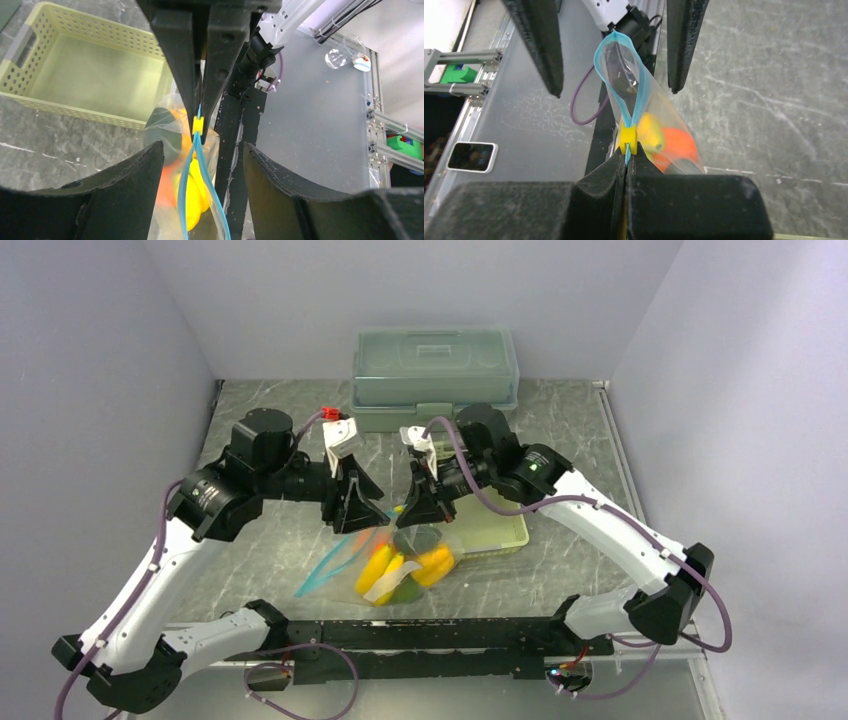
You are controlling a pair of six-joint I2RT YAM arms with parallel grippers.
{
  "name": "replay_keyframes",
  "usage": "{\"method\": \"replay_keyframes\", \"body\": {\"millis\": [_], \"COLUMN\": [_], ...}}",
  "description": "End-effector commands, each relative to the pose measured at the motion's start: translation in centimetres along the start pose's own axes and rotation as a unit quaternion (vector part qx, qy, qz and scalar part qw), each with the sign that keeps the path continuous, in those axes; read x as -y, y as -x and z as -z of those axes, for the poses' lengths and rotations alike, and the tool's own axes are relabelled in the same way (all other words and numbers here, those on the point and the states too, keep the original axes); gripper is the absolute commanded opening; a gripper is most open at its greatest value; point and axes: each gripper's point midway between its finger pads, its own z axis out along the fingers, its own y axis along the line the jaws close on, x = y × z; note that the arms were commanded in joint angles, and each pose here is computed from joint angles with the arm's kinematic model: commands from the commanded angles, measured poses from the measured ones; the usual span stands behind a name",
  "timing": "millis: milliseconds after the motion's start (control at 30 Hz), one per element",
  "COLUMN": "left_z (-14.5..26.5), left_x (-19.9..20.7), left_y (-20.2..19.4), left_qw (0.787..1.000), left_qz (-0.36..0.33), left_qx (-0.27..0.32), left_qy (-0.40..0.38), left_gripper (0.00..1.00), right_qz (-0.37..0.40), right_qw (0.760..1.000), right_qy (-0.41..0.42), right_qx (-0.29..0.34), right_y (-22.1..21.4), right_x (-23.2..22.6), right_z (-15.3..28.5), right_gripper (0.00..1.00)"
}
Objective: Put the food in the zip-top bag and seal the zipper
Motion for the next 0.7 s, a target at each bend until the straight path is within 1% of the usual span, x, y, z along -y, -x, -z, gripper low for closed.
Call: {"method": "replay_keyframes", "body": {"millis": [0,167,400,667], "left_z": [-0.4,-0.7,-1.0,-1.3], "left_x": [1.1,0.9,0.4,0.4], "left_y": [0.8,0.7,0.4,0.0], "left_qw": [0.999,0.999,0.999,0.999], "left_qz": [-0.013,-0.011,-0.011,-0.006], "left_qx": [0.020,0.020,0.020,0.020], "left_qy": [-0.042,-0.045,-0.036,-0.046], "left_gripper": [0.64,0.62,0.58,0.53], "right_qz": [-0.003,-0.013,-0.015,-0.017], "right_qw": [1.000,1.000,0.999,0.999], "right_qy": [-0.001,0.011,0.033,0.028], "right_qx": [-0.015,-0.018,-0.002,0.005], "right_y": [0.7,1.1,2.2,2.8], "right_x": [-0.8,-1.4,-2.4,-2.3], "right_z": [0.1,-0.3,-0.5,-0.6], "right_gripper": [0.00,0.00,0.00,0.00]}}
